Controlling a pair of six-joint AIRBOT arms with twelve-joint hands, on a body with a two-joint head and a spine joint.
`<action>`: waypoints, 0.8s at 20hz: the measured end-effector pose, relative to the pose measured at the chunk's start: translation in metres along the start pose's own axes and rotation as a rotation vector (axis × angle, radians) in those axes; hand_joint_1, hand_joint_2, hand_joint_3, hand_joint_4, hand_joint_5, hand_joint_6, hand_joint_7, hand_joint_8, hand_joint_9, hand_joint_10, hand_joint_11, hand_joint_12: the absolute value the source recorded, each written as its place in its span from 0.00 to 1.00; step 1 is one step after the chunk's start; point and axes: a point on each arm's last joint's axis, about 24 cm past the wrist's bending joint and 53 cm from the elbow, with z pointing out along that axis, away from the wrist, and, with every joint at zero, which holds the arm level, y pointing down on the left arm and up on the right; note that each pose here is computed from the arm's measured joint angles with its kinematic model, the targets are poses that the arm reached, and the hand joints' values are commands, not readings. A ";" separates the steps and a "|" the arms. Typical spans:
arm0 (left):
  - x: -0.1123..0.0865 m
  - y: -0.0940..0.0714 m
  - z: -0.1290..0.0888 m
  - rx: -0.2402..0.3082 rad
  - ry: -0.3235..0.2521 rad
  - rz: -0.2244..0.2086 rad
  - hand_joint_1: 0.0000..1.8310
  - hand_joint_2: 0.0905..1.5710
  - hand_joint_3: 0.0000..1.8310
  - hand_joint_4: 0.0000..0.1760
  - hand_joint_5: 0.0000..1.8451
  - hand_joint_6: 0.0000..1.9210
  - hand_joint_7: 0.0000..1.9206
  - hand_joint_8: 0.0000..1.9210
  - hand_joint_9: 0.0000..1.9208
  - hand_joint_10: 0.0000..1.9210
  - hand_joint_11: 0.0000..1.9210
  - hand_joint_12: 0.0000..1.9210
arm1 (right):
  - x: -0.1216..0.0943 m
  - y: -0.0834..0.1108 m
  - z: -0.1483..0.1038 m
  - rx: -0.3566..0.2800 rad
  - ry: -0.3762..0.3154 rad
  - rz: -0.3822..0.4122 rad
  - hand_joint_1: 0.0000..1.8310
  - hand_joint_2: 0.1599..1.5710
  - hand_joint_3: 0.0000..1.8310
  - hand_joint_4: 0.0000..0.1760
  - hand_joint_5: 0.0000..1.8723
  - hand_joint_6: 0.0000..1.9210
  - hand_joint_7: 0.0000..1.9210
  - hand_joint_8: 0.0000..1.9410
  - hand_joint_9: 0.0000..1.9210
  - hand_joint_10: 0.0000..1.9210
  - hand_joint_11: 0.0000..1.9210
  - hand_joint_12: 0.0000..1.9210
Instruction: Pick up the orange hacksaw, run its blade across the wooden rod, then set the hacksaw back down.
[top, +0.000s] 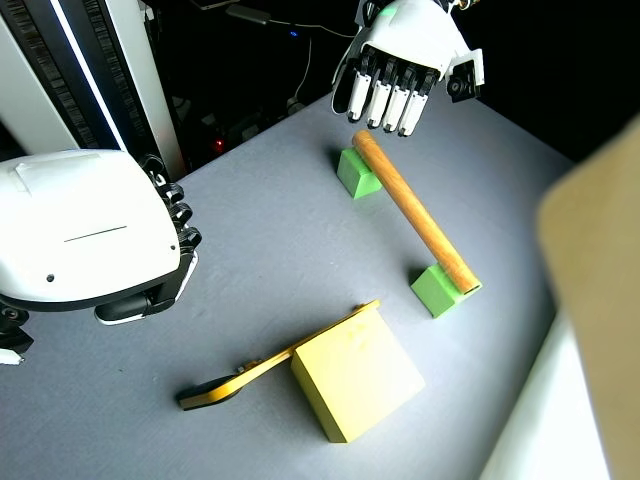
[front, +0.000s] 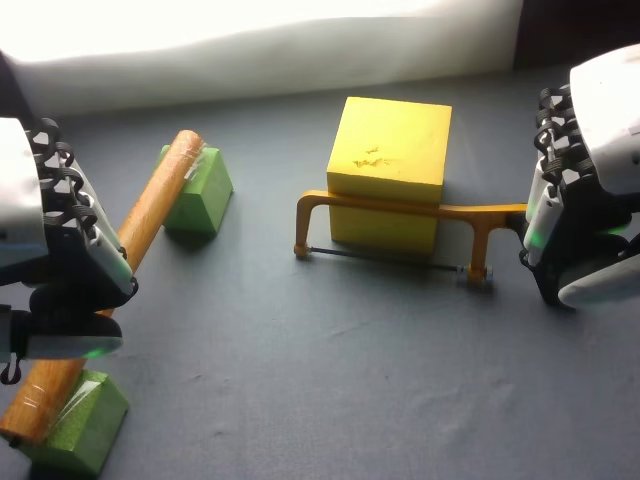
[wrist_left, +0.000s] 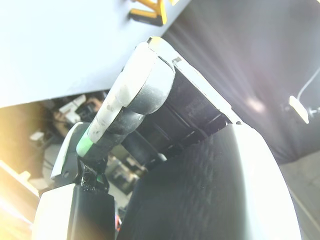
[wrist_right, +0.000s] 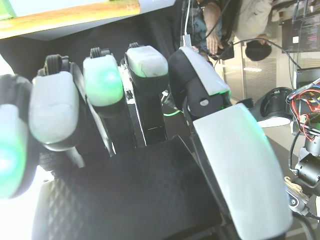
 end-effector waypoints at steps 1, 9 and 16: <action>0.001 0.000 0.000 -0.002 0.004 0.006 0.00 0.68 0.01 0.02 0.07 0.00 0.06 0.00 0.05 0.01 0.00 0.15 | 0.000 -0.001 0.000 0.006 0.002 -0.004 0.00 0.59 0.02 0.00 0.01 0.00 0.02 0.00 0.04 0.00 0.00 0.26; 0.000 0.013 -0.008 -0.066 0.018 0.017 0.00 0.69 0.00 0.00 0.05 0.00 0.04 0.00 0.04 0.00 0.00 0.10 | 0.003 0.001 0.003 0.004 0.009 -0.003 0.00 0.59 0.00 0.00 0.02 0.00 0.03 0.00 0.05 0.00 0.00 0.24; 0.002 0.037 -0.020 -0.200 0.048 0.024 0.00 0.69 0.00 0.00 0.04 0.00 0.04 0.00 0.04 0.00 0.00 0.13 | -0.017 -0.026 -0.012 0.119 -0.115 0.340 0.11 0.59 0.00 0.00 0.03 0.00 0.05 0.00 0.06 0.00 0.00 0.31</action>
